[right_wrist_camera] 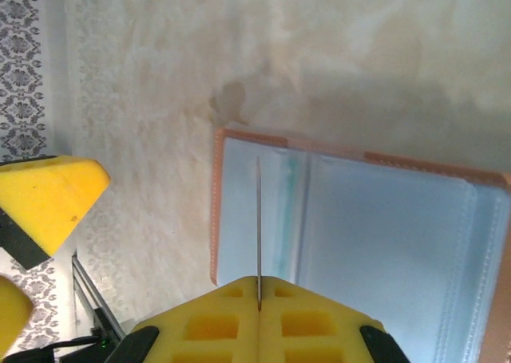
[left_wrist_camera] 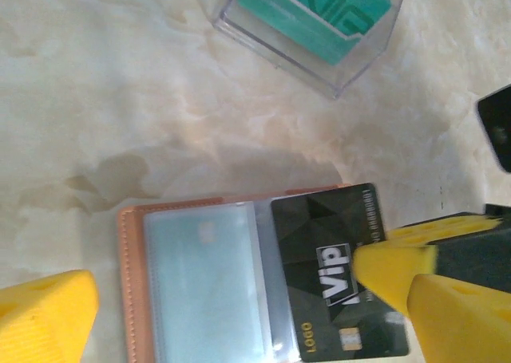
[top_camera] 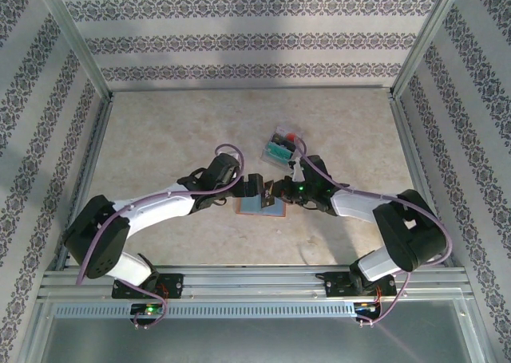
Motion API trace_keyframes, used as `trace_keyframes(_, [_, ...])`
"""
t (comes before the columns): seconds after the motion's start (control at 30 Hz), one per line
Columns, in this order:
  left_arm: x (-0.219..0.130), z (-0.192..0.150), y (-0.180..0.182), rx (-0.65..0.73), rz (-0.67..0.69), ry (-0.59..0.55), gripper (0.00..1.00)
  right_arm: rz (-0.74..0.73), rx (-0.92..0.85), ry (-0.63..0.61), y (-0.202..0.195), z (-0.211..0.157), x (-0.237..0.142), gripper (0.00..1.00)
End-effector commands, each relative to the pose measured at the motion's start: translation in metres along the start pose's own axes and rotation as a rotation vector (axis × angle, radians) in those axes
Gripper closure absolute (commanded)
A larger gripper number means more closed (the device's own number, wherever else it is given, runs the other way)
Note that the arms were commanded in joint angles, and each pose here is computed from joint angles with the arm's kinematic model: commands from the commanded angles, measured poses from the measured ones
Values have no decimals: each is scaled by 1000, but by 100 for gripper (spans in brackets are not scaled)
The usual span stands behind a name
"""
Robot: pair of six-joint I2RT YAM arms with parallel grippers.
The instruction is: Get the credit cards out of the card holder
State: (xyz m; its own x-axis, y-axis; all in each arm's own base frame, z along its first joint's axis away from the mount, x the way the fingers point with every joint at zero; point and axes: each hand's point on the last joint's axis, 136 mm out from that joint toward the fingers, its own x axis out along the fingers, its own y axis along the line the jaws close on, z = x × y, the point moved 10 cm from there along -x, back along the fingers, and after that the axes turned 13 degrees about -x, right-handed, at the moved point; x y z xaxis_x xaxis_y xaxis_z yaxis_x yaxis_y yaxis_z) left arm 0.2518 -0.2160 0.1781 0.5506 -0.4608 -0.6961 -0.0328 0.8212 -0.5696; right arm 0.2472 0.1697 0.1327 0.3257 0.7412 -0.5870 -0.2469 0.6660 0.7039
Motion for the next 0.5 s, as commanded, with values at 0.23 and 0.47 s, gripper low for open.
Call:
trace_keyframes(0.23, [-30,5,22,82,114,-132,1,-197,-196,50,19,30,-26,94])
trace_keyframes(0.47, [-47,8,26,132,114,-199,1,-274,-325,38,29,68,-40,96])
